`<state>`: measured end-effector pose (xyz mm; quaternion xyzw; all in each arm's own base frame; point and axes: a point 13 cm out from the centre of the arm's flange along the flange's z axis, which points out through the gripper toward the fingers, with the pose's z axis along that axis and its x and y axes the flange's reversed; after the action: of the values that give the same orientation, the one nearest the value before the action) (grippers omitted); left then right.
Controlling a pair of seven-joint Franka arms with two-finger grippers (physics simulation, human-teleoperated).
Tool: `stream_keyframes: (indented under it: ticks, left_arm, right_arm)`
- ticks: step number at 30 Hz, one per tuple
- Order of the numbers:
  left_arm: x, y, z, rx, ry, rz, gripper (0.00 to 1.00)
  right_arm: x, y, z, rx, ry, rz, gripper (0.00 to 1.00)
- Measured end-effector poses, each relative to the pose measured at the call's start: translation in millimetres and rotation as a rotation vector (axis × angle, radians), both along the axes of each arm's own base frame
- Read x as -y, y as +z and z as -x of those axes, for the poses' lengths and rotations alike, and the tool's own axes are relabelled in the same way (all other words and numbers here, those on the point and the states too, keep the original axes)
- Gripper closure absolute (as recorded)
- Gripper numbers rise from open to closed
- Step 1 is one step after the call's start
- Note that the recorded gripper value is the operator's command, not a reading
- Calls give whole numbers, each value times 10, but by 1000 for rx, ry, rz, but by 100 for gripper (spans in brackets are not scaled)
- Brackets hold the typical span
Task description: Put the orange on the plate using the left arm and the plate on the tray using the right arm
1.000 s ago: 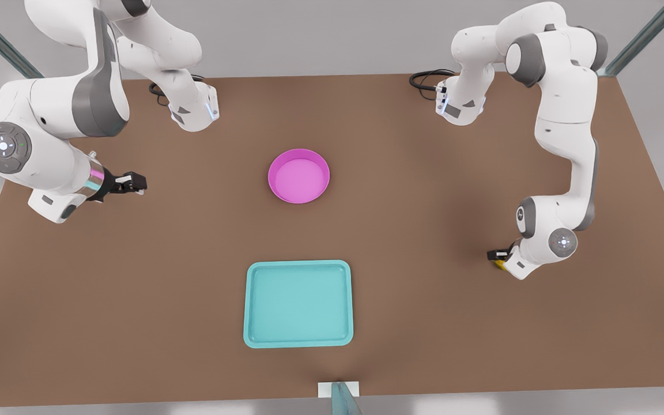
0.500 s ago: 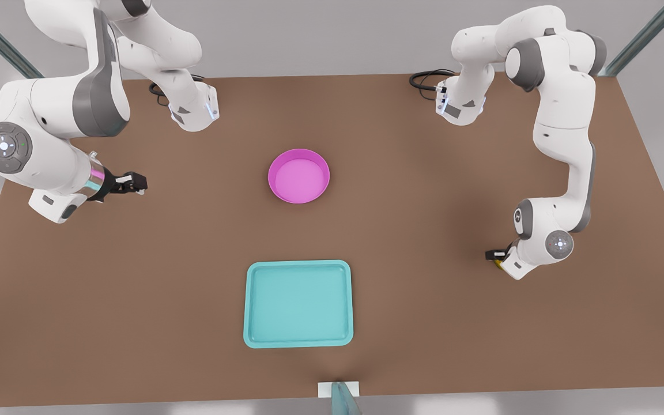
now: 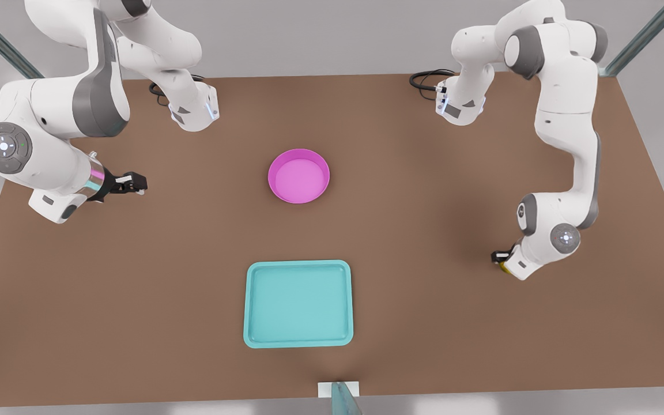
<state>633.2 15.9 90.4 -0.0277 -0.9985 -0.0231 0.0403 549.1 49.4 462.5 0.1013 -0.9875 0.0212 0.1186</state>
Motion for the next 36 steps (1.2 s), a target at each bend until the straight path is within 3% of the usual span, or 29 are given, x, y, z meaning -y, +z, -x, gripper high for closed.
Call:
stream_keyframes:
  ticks: [3,5,9,11,13,15,16,17,18,21,23,24,25,27,28,31,34,36]
  left_arm:
    - [792,395,-8,22,-98,0,34]
    - [1935,596,261,12,-244,-3,34]
    - [4356,835,1657,-26,-548,-4,34]
    - [4996,841,2397,-69,-609,6,34]
    - [5415,746,2888,-112,-620,14,34]
    - [5666,638,3086,-134,-586,14,33]
    - [5789,582,3084,-136,-557,17,33]
    - [5897,510,3072,-138,-527,19,25]
    - [5982,443,3071,-140,-498,19,0]
    - [6082,373,3141,-142,-424,4,0]
    - [6092,701,3100,-119,-371,7,0]
    - [5932,1190,2854,-82,-314,7,0]
    - [5505,1798,2350,-32,-207,3,0]
    - [4007,2788,1255,30,65,-37,0]
    - [3241,3040,935,23,178,-66,0]
    - [1924,3214,730,-57,327,-143,0]
    - [1312,3358,764,-153,319,-65,0]
    - [1043,3481,856,-155,286,-55,0]
  right_arm:
    - [3,-1,0,0,0,0,0]
    - [8,-2,-1,0,-1,0,0]
    - [7,-1,-1,0,-1,0,0]
    - [1,-1,0,0,0,0,0]
    - [-1,-2,0,0,1,0,0]
    - [0,-2,0,0,1,0,0]
    - [1,-2,0,0,1,0,0]
    - [1,-2,0,0,1,0,0]
    - [1,-2,0,-1,1,0,0]
    - [2,-5,1,-1,1,0,0]
    - [5,-6,2,-2,0,0,0]
    - [9,-14,3,-4,-1,-1,0]
    - [1,-51,18,-13,-1,-7,0]
    - [-265,-496,79,-110,16,-63,0]
    - [-564,-841,134,-178,40,-102,0]
    - [-1547,-1883,816,-358,99,-197,0]
    - [-2216,-2383,1592,-390,124,-257,0]
    - [-2529,-2677,1951,-387,124,-279,0]
